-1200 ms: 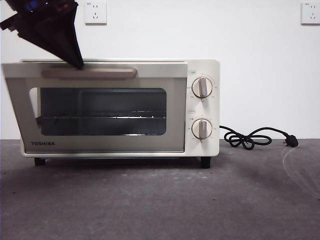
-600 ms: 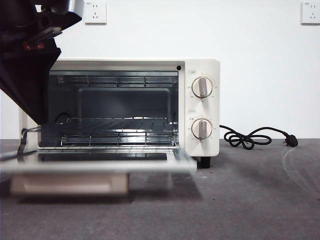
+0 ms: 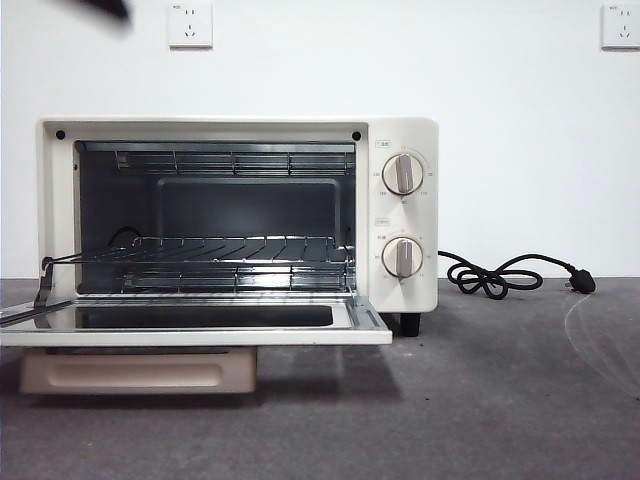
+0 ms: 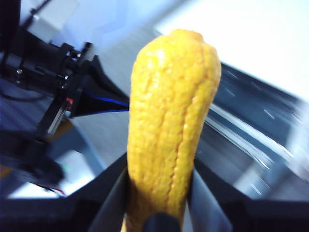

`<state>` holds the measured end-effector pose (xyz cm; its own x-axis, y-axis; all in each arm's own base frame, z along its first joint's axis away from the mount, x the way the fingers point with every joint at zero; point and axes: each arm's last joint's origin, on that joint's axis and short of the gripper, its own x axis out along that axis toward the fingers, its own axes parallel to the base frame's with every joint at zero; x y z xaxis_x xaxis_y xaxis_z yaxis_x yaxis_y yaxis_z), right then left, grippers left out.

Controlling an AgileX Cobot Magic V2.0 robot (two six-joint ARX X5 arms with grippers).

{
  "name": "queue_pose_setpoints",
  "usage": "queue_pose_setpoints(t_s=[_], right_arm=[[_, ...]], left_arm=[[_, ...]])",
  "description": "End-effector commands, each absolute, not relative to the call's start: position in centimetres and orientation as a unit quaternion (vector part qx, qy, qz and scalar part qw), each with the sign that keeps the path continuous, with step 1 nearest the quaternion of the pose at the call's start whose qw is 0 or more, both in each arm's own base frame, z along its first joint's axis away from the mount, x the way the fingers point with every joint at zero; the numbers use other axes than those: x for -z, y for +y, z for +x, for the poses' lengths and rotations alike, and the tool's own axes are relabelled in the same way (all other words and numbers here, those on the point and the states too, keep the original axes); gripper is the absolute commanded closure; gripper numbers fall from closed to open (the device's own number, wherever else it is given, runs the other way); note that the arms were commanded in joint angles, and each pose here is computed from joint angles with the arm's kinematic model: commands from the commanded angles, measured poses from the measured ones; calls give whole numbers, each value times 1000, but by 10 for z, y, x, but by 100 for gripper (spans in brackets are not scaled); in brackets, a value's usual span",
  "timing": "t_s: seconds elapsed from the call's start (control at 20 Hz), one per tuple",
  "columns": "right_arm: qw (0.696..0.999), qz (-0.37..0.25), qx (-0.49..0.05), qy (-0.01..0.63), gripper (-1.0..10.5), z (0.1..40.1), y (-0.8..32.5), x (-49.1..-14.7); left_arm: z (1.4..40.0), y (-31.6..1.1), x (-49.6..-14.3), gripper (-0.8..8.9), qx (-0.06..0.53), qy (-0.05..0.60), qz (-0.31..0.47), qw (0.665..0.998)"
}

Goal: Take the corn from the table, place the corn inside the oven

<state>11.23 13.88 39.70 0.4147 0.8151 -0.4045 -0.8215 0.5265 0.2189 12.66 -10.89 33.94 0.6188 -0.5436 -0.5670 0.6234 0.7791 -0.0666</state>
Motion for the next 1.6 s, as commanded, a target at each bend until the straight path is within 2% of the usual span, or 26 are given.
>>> queue_pose_setpoints(t_s=[0.05, 0.15, 0.25, 0.3, 0.45, 0.65, 0.85, 1.3, 1.6], right_arm=[[816, 0, -542, 200, 962, 116, 155, -401], [802, -9, -575, 162, 962, 118, 175, -402], [789, -30, -600, 129, 962, 118, 195, -400], [784, -43, -609, 113, 962, 119, 207, -397], [780, -75, -615, 90, 962, 122, 230, -388], [775, -126, -614, 74, 962, 128, 258, -369], [782, -179, -592, 73, 962, 138, 282, -346], [812, -329, -475, 82, 962, 166, 317, -290], [815, -406, -406, 78, 962, 179, 331, -263]], left_arm=[[98, -90, -369, 819, 348, 182, -10, 920], [71, -69, -392, 819, 375, 73, -55, 923], [47, -48, -405, 819, 392, -3, -86, 916], [35, -36, -408, 819, 399, -35, -100, 911], [18, -19, -410, 819, 407, -71, -116, 903], [3, -3, -409, 819, 410, -99, -128, 898], [-2, 2, -408, 819, 410, -109, -132, 896], [-2, 2, -405, 819, 409, -98, -125, 899], [-2, 2, -405, 819, 406, -96, -125, 900]])
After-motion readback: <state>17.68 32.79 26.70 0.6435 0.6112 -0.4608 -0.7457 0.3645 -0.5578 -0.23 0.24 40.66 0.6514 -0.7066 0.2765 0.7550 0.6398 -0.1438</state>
